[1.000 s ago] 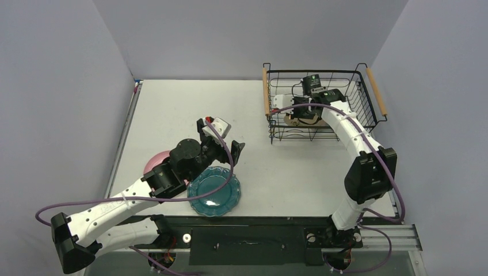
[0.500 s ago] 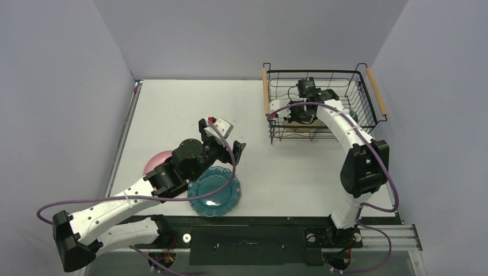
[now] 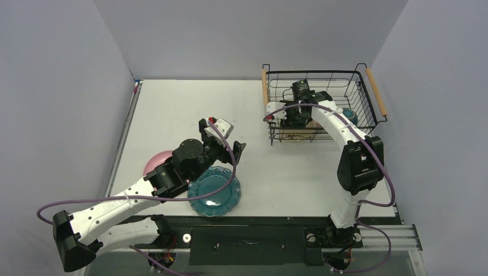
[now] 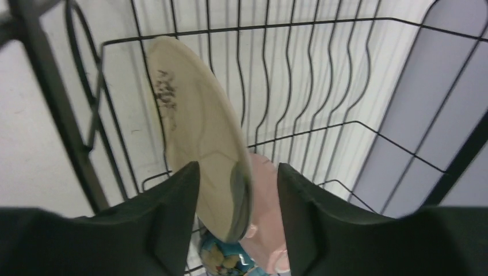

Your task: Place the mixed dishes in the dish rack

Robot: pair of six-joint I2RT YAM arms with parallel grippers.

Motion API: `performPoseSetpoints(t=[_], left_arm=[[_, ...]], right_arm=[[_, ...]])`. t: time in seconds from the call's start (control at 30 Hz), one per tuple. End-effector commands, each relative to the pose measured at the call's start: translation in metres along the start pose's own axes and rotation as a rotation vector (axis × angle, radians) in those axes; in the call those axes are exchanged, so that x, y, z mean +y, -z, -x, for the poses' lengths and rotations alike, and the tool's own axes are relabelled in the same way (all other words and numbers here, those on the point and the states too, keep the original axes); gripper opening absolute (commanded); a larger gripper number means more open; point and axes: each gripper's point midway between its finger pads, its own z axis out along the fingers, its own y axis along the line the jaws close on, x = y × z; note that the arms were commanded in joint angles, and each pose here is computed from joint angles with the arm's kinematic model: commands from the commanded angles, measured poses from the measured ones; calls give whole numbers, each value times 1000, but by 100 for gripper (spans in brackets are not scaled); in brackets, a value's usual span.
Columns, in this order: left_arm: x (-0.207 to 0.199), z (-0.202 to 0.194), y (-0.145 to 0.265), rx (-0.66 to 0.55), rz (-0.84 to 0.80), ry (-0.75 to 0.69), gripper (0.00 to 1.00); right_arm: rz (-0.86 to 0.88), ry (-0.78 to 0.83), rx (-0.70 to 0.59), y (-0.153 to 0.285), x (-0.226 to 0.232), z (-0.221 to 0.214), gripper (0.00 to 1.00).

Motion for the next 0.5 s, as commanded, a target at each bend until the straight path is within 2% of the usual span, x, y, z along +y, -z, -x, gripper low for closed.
performPoseSetpoints(t=[0.0,0.3,0.37,0.47], left_arm=[[-3,15,-1,-55,-9,15,87],[-6,9,-4,-39,-17,21,87],[-6,7,-6,-34,-16,23,87],[-6,3,-9,-23,-15,25,86]], right_arm=[[-64,-20,-18,20,-6,6,57],[-185,-69,-58,65,-17,13,70],[-229,-98,-70,78,-19,13,79],[-296,-148,-88,98,-17,12,81]])
